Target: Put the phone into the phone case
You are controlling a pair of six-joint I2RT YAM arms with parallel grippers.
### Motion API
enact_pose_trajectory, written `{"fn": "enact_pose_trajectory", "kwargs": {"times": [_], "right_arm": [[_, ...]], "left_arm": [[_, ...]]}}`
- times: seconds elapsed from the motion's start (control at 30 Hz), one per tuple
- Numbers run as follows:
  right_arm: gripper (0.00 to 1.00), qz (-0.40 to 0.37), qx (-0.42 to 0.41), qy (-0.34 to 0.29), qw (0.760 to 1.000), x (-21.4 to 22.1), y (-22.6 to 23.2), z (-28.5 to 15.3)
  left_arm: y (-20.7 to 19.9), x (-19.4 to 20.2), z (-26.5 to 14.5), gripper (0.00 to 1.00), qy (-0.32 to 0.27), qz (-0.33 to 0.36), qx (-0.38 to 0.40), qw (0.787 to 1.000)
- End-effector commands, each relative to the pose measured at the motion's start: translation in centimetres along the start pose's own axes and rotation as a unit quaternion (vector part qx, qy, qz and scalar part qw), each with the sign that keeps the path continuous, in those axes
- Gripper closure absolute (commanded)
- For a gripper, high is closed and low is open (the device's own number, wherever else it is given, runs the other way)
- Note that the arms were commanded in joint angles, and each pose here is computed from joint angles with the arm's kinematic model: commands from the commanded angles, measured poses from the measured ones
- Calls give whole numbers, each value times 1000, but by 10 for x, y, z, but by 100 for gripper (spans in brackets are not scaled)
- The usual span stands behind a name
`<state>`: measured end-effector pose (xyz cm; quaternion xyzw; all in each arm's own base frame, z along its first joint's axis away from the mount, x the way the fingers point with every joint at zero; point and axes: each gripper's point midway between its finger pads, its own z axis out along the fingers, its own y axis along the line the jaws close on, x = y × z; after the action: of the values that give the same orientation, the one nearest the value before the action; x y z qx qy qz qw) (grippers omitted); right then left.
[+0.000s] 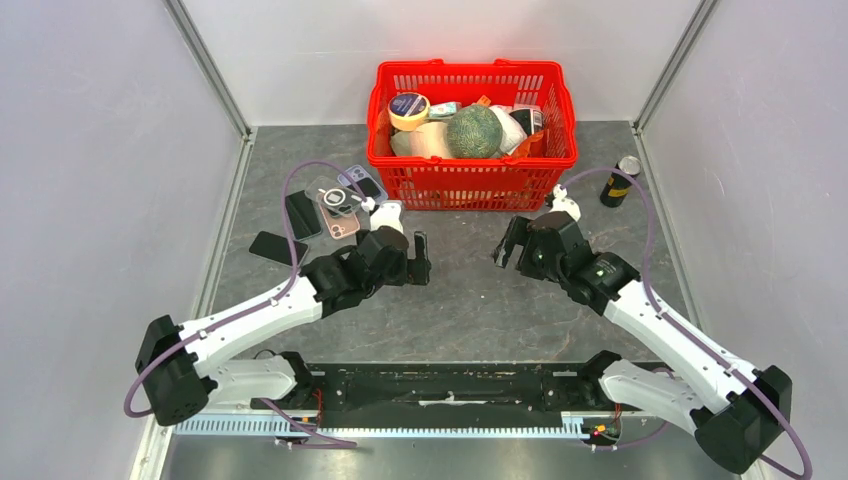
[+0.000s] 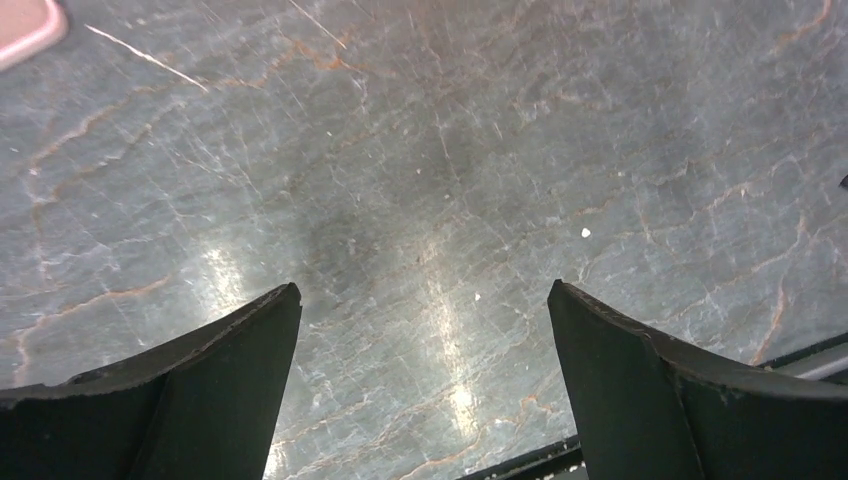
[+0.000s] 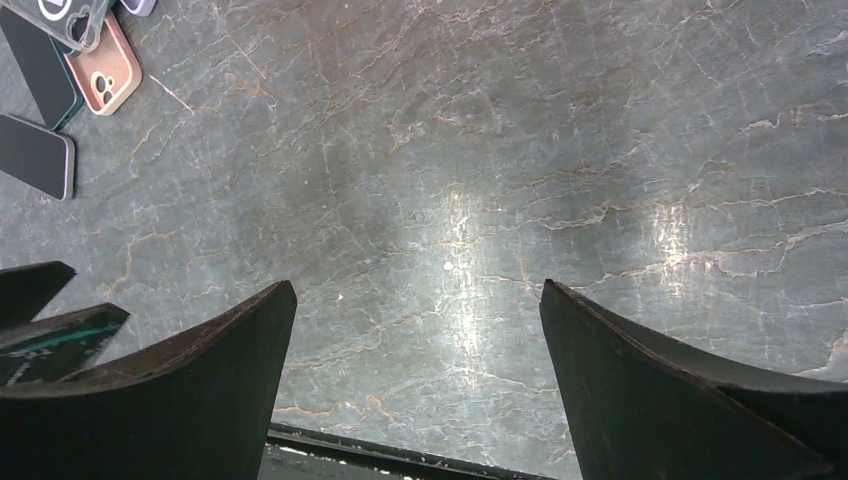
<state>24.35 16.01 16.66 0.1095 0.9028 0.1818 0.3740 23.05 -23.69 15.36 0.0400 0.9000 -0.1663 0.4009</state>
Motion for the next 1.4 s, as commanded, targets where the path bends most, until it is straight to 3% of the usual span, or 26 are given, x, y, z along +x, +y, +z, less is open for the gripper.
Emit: {"fn": "enact_pose_trajectory", "kwargs": {"times": [0.0,0.33,0.6,0.93,1.37], "right_arm": [[1,-1,-21,-17,1000,-16,14,-5],[1,-30,-8,-13,999,-18,13,2],[1,-40,-15,-4,999,-16,17,6],[1,-45,-22,13,999,-9,19,8],[1,-49,-25,26,998,-4,18,5]], "left_arm": [[11,-41,-16,0,-65,-6,-36,997],[73,-61,-9,6,-83,-102,-128,983],[162,-92,10,19,-120,-223,-230,940],[240,-112,85,39,-86,-332,-259,903],[291,-143,132,42,-82,-368,-288,881]]}}
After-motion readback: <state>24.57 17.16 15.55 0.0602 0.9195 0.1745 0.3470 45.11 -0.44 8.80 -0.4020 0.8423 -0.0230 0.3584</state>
